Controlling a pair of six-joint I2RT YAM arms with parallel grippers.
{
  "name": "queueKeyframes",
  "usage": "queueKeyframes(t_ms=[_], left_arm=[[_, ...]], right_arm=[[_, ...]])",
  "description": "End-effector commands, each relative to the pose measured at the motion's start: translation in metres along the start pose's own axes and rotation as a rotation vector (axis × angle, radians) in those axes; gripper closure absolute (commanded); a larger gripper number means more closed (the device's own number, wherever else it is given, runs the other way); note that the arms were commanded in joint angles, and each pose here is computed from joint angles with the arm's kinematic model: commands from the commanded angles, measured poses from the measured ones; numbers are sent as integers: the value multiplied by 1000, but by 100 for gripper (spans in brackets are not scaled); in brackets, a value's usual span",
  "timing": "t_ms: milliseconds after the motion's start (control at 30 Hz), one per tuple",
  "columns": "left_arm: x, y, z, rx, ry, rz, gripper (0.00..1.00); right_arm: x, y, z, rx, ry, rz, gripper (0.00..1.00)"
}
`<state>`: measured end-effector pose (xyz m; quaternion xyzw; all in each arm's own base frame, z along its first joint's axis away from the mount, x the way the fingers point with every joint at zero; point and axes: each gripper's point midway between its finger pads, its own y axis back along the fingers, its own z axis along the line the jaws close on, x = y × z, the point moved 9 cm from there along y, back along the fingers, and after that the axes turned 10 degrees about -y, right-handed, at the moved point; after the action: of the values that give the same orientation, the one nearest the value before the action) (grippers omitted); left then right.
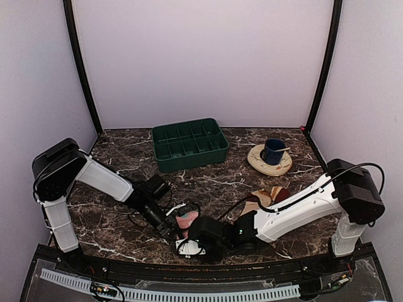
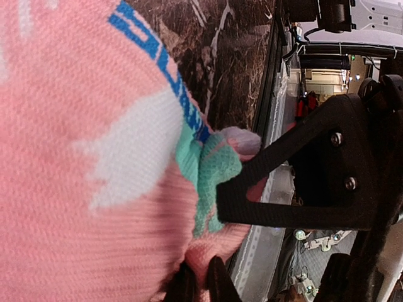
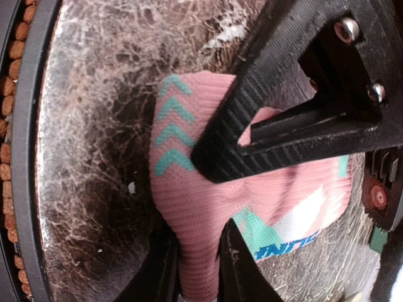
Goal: Roll the socks
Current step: Roll the sock at the center of the board.
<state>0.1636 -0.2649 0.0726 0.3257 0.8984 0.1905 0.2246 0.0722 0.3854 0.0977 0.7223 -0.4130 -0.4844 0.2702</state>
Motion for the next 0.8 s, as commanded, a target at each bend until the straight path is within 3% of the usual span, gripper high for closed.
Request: queueKeyframes(t_ms=[0,133,233,467,767], left_arm=[[-3,8,-2,-68,11,-14,99],[-9,25,-5,-142,18,-92,79],[-15,38,-14,-185,0,-159,69],[-21,61,-28,-328,-23,-295,66],[2,84,-36,-524,-43,-491,65]], right_arm=[[38,-21,16,-138,-25,173,92],[39,-18,13,-167,-66,176,96],[37,-15,9,-196,-106,168,97],[29,-11,-2,-284,-214,146,99],[25,-7,-23,-445,-395,142,99]])
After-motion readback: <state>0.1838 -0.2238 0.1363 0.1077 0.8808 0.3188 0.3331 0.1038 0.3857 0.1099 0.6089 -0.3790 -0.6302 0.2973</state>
